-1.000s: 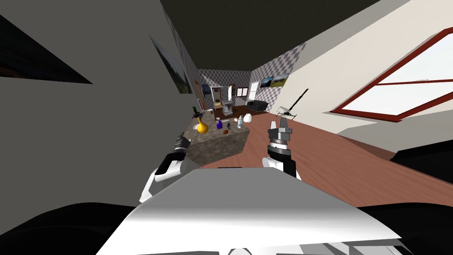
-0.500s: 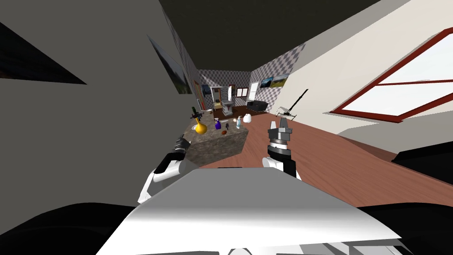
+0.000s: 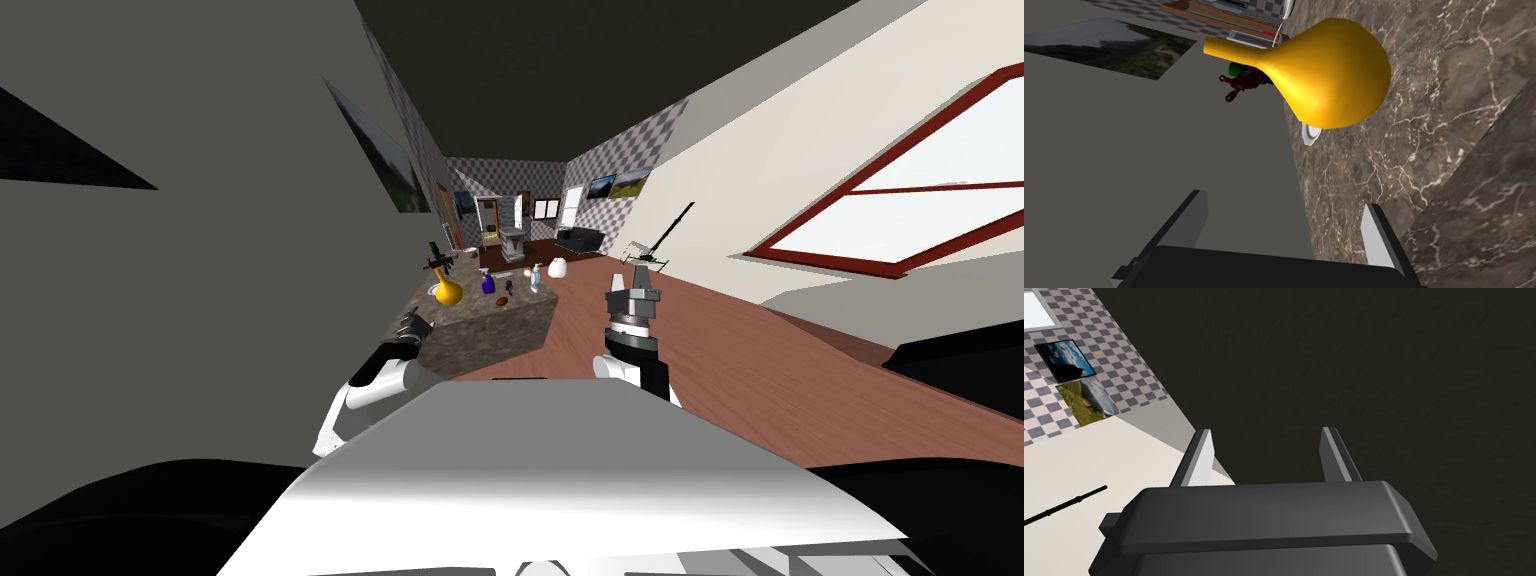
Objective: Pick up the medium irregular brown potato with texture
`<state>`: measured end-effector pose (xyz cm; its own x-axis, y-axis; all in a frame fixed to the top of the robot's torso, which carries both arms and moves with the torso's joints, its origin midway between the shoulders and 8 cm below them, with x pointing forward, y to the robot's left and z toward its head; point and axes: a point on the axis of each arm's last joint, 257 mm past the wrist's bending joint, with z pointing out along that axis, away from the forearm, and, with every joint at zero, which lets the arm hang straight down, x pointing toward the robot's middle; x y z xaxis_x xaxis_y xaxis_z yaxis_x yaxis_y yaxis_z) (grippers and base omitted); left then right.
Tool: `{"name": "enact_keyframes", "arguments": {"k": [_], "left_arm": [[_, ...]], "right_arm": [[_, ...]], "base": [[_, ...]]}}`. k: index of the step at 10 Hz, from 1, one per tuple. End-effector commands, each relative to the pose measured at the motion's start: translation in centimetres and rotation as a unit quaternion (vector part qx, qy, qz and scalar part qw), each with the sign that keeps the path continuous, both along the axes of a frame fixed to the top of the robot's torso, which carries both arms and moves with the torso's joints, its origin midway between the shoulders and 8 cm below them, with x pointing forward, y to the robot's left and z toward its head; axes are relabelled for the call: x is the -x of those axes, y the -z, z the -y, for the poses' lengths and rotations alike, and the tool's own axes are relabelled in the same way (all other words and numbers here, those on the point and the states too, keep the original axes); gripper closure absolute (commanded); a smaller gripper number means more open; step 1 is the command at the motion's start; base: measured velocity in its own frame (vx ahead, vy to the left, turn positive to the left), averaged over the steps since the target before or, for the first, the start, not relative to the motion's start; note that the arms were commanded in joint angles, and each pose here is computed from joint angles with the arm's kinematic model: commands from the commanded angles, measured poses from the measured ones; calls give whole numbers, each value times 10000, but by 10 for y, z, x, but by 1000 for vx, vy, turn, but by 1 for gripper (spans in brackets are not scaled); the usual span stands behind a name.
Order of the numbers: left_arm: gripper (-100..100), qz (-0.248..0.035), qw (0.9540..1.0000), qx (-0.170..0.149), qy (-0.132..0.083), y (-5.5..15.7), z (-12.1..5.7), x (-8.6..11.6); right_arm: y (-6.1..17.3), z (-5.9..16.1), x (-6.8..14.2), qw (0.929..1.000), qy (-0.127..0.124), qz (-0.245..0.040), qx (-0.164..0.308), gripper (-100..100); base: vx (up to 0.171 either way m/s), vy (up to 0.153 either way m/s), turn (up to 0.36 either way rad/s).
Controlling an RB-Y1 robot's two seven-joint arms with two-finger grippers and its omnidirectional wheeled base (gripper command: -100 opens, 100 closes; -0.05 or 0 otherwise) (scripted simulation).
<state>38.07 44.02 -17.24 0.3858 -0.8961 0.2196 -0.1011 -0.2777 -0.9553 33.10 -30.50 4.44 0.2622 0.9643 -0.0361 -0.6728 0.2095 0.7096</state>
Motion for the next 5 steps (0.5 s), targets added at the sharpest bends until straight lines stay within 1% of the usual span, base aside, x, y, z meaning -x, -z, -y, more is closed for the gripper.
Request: {"name": "enact_keyframes", "arguments": {"k": [1, 2, 3, 4, 5], "left_arm": [[-100, -128, 9998, 130, -26, 8, -1, 1], [-100, -213, 9993, 313, -43, 13, 1, 1], [-100, -261, 9991, 330, -49, 16, 1, 1], [-100, -333, 9981, 508, -56, 21, 4, 0], [-100, -392, 9978, 528, -63, 24, 4, 1]], "right_arm": [[0, 0, 0, 10000, 0, 0, 0, 0], [0, 0, 0, 10000, 0, 0, 0, 0], [0, 0, 0, 10000, 0, 0, 0, 0], [0, 0, 0, 10000, 0, 0, 0, 0], [0, 0, 0, 10000, 0, 0, 0, 0]], "base": [[38, -69, -4], [50, -82, -20], [55, -70, -7], [90, -84, -29], [81, -77, -9]]}}
